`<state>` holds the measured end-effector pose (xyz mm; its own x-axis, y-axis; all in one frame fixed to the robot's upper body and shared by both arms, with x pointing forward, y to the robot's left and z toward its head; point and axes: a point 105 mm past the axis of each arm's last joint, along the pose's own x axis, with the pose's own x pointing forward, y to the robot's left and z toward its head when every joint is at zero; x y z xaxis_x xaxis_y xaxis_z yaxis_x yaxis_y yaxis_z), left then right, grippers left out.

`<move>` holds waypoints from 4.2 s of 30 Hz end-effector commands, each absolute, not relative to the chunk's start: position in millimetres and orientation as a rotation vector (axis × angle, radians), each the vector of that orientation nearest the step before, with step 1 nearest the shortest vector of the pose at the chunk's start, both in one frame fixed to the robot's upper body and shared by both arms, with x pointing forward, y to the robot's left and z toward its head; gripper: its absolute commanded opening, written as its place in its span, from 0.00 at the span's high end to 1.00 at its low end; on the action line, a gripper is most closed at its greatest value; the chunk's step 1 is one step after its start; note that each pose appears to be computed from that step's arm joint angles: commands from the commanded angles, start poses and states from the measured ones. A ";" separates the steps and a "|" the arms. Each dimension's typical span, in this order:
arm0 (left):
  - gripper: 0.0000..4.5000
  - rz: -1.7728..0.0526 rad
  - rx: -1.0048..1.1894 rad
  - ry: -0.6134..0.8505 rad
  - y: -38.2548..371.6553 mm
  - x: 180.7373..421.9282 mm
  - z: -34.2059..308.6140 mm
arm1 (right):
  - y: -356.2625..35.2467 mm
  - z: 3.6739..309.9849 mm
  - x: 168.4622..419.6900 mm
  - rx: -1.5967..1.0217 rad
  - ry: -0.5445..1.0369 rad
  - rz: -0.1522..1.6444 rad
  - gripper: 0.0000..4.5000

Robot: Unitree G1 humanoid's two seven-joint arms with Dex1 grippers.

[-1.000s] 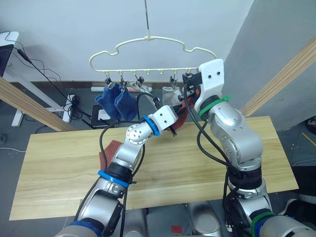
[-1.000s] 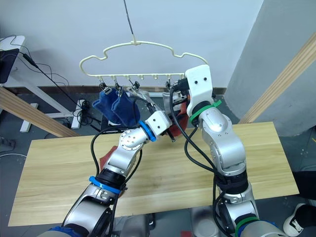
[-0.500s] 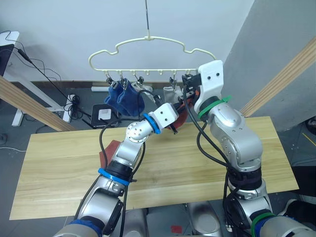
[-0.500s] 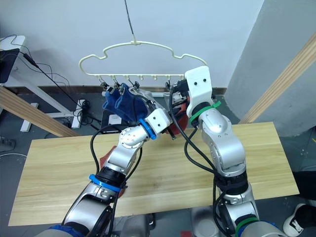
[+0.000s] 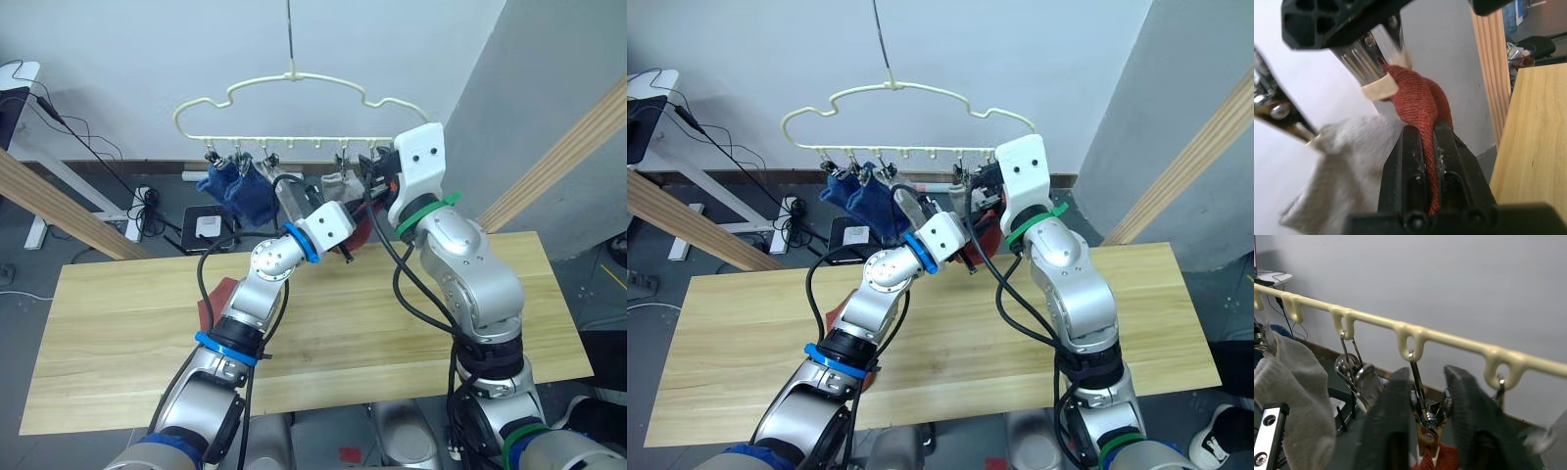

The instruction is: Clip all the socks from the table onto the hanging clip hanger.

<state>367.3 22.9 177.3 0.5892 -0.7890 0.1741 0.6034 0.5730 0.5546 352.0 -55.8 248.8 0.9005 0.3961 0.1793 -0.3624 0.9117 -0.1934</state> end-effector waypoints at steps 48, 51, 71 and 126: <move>0.49 -1.016 0.263 -0.323 74.4 330.1 221.5 | -91.8 254.0 345.9 -0.165 -0.265 0.267 0.52; 0.49 -1.014 0.266 -0.322 74.8 330.2 220.9 | -93.0 255.1 348.5 -0.166 -0.273 0.255 0.52; 0.49 -1.025 0.282 -0.326 70.0 329.6 218.4 | -79.7 257.6 354.3 -0.013 -0.241 0.264 0.52; 0.49 -0.965 0.293 -0.259 83.3 326.7 195.0 | -77.9 267.2 343.8 0.009 -0.273 0.264 1.00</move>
<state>330.7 77.2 189.4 0.5236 -0.8497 0.0621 0.7936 0.5130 0.3271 350.4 -75.9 255.2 0.9445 0.2543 0.2080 -0.2552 0.9666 -0.0227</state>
